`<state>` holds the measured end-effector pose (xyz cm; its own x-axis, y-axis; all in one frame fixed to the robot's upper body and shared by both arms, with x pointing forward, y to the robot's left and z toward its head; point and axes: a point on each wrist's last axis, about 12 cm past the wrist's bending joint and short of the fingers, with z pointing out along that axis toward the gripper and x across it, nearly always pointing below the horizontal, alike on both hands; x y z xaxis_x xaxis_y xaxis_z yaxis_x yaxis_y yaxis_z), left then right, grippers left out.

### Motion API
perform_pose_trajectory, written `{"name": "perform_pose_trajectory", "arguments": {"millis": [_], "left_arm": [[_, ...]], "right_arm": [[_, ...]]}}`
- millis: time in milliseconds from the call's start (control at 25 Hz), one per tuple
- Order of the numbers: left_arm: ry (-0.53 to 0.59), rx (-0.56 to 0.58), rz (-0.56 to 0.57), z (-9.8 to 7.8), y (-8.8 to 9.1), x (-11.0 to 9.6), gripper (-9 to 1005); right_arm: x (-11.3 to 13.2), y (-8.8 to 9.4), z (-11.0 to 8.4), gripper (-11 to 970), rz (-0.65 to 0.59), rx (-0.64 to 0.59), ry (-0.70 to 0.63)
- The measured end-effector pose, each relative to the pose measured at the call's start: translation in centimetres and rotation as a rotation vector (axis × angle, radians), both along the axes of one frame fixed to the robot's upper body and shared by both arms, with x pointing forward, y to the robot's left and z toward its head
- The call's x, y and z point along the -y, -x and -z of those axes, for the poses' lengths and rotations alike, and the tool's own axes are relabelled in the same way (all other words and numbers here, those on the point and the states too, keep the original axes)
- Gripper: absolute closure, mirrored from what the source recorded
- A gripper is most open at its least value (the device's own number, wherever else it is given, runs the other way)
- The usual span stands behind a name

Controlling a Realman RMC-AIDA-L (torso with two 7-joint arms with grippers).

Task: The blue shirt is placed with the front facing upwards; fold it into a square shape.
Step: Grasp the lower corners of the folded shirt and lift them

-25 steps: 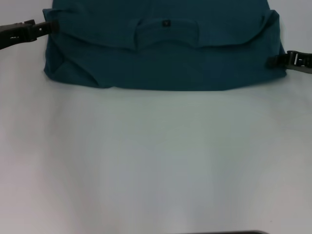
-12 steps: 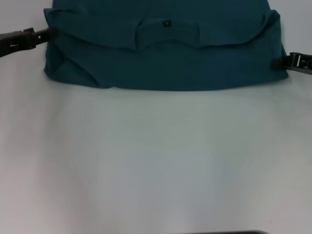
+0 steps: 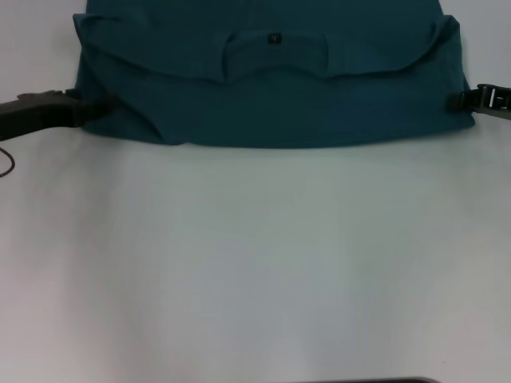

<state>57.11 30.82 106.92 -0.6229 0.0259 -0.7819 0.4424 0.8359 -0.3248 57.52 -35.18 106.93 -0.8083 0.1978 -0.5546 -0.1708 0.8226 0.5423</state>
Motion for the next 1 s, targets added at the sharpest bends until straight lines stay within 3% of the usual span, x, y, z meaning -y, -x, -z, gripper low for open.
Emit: {"name": "perform_pose_trajectory", "arguments": {"millis": [480,1000], "left_arm": [[-0.079,-0.020,0.014,1.1,-0.4,1.0,198],[-0.116,-0.016,0.039,1.1,-0.7,1.6,198]], "right_arm": [[-0.2,0.0,-0.2,910,-0.015,-0.003,-0.014],[-0.1,0.2,-0.1,911,-0.010,-0.007,-0.016]]}}
